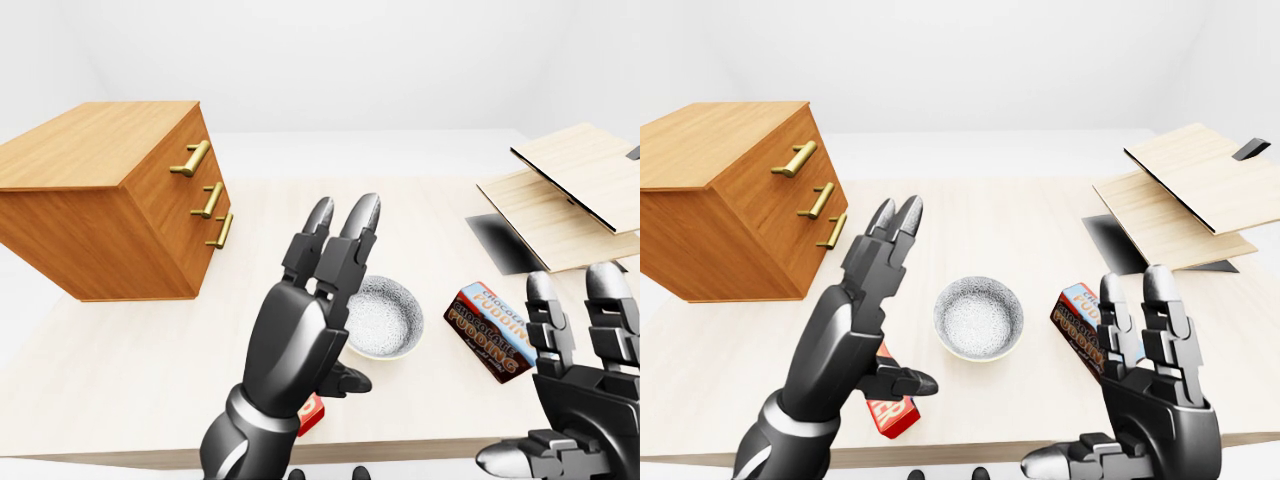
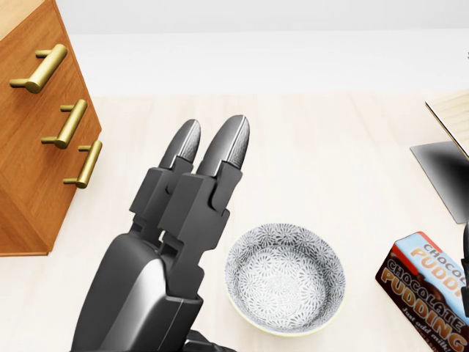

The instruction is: Close the top drawer of the cabinet and put the bowl on top of it.

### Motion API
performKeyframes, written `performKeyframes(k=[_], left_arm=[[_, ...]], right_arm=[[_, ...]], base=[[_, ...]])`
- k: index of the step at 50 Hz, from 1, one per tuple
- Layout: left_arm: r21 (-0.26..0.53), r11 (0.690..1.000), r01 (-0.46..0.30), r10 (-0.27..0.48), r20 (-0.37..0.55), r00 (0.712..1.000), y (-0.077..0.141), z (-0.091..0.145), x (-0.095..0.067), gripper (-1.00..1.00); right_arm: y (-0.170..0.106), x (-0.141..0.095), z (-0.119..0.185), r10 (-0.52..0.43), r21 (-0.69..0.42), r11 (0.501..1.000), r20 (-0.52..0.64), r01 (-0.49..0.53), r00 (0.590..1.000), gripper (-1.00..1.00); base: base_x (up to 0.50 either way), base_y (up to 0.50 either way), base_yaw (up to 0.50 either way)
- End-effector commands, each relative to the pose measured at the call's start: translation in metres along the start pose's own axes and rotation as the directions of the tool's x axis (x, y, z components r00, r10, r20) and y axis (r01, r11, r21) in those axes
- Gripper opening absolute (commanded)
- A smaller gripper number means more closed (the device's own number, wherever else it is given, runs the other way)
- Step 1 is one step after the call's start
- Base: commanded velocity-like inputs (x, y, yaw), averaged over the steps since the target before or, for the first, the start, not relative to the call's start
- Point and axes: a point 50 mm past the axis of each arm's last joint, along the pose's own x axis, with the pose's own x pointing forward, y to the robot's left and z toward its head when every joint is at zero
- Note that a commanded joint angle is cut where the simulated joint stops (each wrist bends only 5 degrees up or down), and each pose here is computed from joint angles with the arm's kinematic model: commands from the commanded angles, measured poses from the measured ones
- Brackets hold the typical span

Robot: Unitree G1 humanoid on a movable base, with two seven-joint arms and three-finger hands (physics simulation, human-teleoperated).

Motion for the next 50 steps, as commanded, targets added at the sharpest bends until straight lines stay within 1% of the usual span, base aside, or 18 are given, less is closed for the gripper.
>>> performKeyframes(k=[1,7,14,16,21,26,28,30,31,32,35,37,38,40,42,44,50], left_arm=[[0.033,0.999,0.009,-0.008,-0.013,1.0,-0.008,0.001,0.0,1.0],[0.052,0.998,0.035,-0.035,-0.01,0.999,-0.016,0.006,-0.001,1.0],[0.08,0.997,0.022,-0.022,0.004,1.0,-0.017,0.011,0.002,1.0],[0.106,0.994,0.015,-0.016,0.012,1.0,-0.019,0.014,0.002,1.0],[0.127,0.992,0.014,-0.015,0.009,1.0,-0.023,0.014,0.005,1.0],[0.168,0.986,0.014,-0.014,0.0,1.0,-0.026,0.013,0.008,1.0],[0.196,0.98,0.032,-0.031,-0.008,0.999,-0.03,0.013,0.007,1.0],[0.197,0.98,0.032,-0.031,-0.009,0.999,-0.03,0.013,0.007,1.0],[0.238,0.97,0.045,-0.041,-0.022,0.999,-0.037,0.01,0.006,1.0],[0.231,0.972,0.046,-0.041,-0.027,0.999,-0.039,0.009,0.007,1.0],[0.266,0.962,0.064,-0.055,-0.042,0.998,-0.044,0.005,0.007,1.0],[0.264,0.961,0.078,-0.068,-0.048,0.997,-0.047,0.005,0.007,1.0],[0.281,0.956,0.088,-0.076,-0.052,0.996,-0.049,0.004,0.007,1.0],[0.274,0.957,0.09,-0.079,-0.052,0.996,-0.05,0.005,0.006,1.0],[0.29,0.951,0.111,-0.098,-0.057,0.994,-0.054,0.004,0.006,1.0],[0.284,0.95,0.132,-0.118,-0.064,0.991,-0.06,0.002,0.006,1.0],[0.299,0.94,0.162,-0.146,-0.074,0.987,-0.066,0.0,0.004,1.0]], right_arm=[[0.0,-0.001,0.001,0.004,-0.002,1.0,0.004,-0.004,1.0,1.0],[0.0,-0.004,0.0,0.011,0.004,1.0,-0.007,-0.011,1.0,1.0],[-0.001,-0.004,0.0,0.011,-0.001,1.0,-0.006,-0.011,1.0,1.0],[-0.001,-0.004,0.0,0.01,0.0,1.0,-0.006,-0.01,1.0,1.0],[-0.002,-0.005,0.002,0.003,-0.001,1.0,-0.002,-0.003,1.0,1.0],[-0.003,-0.005,0.003,0.001,-0.01,1.0,0.003,-0.001,1.0,1.0],[-0.004,-0.006,0.004,-0.003,-0.012,1.0,0.005,0.003,1.0,1.0],[-0.004,-0.006,0.004,-0.003,-0.013,1.0,0.006,0.003,1.0,1.0],[-0.004,-0.007,0.004,-0.006,-0.013,1.0,0.001,0.006,1.0,1.0],[-0.004,-0.007,0.004,-0.008,-0.014,1.0,-0.002,0.008,1.0,1.0],[-0.005,-0.007,0.005,-0.009,-0.018,1.0,-0.002,0.009,1.0,1.0],[-0.005,-0.007,0.005,-0.009,-0.021,1.0,0.003,0.009,1.0,1.0],[-0.005,-0.006,0.005,-0.008,-0.022,1.0,0.005,0.008,1.0,1.0],[-0.005,-0.006,0.005,-0.009,-0.022,1.0,0.004,0.009,1.0,1.0],[-0.006,-0.007,0.005,-0.011,-0.023,1.0,0.001,0.011,1.0,1.0],[-0.006,-0.009,0.005,-0.017,-0.021,1.0,-0.005,0.016,1.0,1.0],[-0.007,-0.009,0.005,-0.019,-0.026,0.999,-0.006,0.019,1.0,1.0]], base=[[0.0,0.0,0.0],[0.0,0.0,0.0],[0.0,0.0,0.0],[0.0,0.0,0.0],[0.0,0.0,0.0],[0.0,0.0,0.0],[0.0,0.0,0.0],[0.0,0.0,0.0],[0.0,0.0,0.0],[0.0,0.0,0.0],[0.0,0.0,0.0],[0.0,0.0,0.0],[0.0,0.0,0.0],[0.0,0.0,0.0],[0.0,0.0,0.0],[0.0,0.0,0.0],[0.0,0.0,0.0]])
